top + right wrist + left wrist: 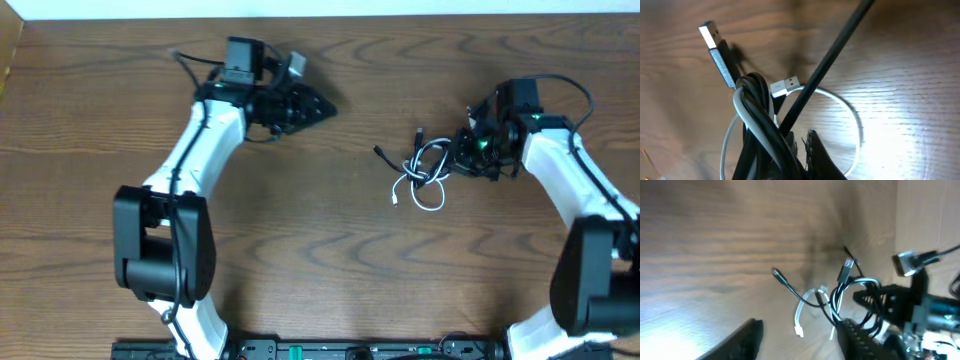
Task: Untangle cables
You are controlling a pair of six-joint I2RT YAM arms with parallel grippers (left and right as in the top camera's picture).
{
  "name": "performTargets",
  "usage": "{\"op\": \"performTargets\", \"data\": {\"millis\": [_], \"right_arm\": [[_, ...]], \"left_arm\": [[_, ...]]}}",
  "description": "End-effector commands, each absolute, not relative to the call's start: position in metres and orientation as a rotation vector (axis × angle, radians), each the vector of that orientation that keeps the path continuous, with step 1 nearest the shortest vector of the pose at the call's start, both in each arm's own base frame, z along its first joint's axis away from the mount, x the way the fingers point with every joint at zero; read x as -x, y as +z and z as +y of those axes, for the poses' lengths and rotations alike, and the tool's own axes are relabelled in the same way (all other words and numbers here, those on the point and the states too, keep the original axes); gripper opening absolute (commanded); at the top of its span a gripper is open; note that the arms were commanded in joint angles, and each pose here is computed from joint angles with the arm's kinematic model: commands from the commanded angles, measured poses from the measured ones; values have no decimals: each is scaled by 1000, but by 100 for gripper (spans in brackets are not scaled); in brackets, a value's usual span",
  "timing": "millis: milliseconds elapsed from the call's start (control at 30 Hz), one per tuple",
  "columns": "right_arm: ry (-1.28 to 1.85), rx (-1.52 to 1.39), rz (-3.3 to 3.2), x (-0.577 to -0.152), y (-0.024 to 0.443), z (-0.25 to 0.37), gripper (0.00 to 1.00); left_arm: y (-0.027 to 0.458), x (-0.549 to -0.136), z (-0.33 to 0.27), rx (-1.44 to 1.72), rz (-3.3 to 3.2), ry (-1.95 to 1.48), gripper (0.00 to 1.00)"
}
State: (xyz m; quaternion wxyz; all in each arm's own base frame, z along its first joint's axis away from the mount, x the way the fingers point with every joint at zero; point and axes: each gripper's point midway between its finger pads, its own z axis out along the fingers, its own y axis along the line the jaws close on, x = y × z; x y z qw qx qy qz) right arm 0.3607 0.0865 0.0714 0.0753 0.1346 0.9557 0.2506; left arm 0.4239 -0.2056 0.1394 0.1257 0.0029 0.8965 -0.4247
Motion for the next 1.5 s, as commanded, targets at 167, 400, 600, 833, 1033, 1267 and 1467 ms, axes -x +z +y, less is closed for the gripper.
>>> {"op": "performTargets", "data": {"millis": [167, 400, 600, 833, 1033, 1267, 1467], "right_arm": [[872, -535, 2844, -355, 89, 106, 1], [955, -532, 2844, -352, 94, 112, 1], [1022, -505, 2818, -354, 99, 112, 1], [1040, -510, 2800, -357, 101, 109, 1], [1088, -480, 2781, -359, 106, 114, 1], [1107, -457, 2788, -356, 107, 121, 1], [1131, -436, 2789, -354, 108, 123, 1]], "left_arm": [[173, -371, -294, -612, 2428, -1376, 62], [197, -351, -324, -862, 2213, -1497, 62], [195, -331, -343, -1034, 2127, -1476, 60], [191, -312, -361, -1128, 2095, -1481, 62], [166, -313, -370, -1133, 2192, -1266, 62], [150, -326, -378, -1123, 2223, -992, 62], [141, -333, -384, -1116, 2217, -897, 62]]}}
